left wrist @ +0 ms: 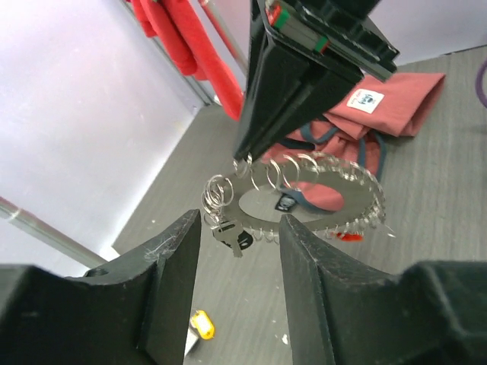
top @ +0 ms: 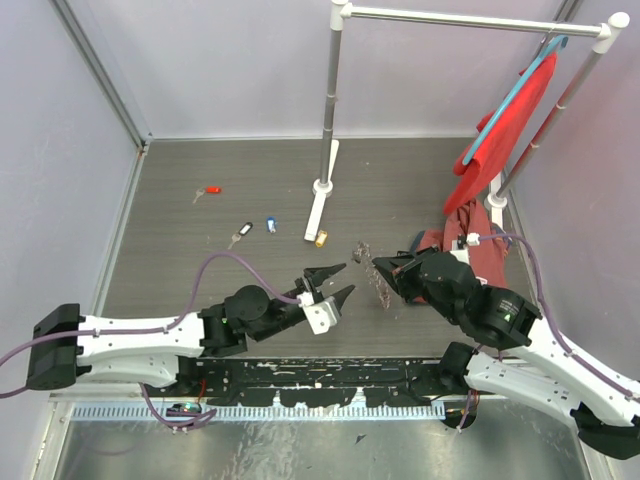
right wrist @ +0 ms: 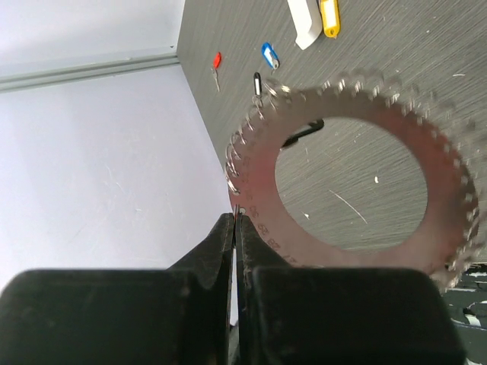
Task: Put the keys on the keyring
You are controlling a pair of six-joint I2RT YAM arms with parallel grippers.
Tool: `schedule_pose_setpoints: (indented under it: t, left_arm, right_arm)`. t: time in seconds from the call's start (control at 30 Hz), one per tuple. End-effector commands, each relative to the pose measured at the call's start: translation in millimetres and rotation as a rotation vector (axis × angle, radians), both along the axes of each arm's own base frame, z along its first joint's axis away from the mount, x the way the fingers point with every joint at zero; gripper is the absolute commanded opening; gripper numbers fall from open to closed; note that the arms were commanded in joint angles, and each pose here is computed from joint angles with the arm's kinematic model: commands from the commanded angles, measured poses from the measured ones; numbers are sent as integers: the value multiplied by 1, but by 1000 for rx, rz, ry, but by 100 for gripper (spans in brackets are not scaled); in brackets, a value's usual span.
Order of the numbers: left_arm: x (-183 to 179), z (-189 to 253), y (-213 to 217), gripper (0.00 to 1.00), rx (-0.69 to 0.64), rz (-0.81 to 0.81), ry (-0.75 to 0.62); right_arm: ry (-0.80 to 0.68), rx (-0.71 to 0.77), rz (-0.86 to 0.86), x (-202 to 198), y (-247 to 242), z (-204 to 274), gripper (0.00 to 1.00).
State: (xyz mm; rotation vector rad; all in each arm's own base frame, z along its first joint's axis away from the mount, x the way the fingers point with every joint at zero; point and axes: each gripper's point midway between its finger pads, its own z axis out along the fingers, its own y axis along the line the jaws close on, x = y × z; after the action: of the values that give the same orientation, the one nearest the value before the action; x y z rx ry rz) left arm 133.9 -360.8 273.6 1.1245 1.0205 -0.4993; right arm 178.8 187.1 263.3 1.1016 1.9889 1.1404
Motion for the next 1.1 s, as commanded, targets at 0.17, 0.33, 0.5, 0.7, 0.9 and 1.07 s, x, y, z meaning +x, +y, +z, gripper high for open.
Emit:
schedule_pose_setpoints:
  t: [0.17, 0.33, 0.5, 0.7, 0.9, 1.07]
  left_arm:
    - [10, 53, -14, 44, -109, 41, -144]
    - [12, 46, -24, 40, -73, 39, -168]
    - [16, 42, -29, 40, -49, 51, -195]
    - [19, 37, -36, 42, -25, 60, -217]
    - [22, 29, -42, 42, 0, 72, -224]
    - [26, 28, -42, 41, 3, 96, -232]
  right_arm:
    - [-58, 70, -40, 7, -2, 24, 1]
    - [-66, 82, -34, 6, -1, 27, 1]
    - [-72, 85, -22, 5, 0, 30, 1]
    - [-78, 92, -8, 4, 2, 32, 1]
    - [-81, 96, 5, 3, 4, 33, 1]
    - [-84, 101, 18, 2, 7, 34, 1]
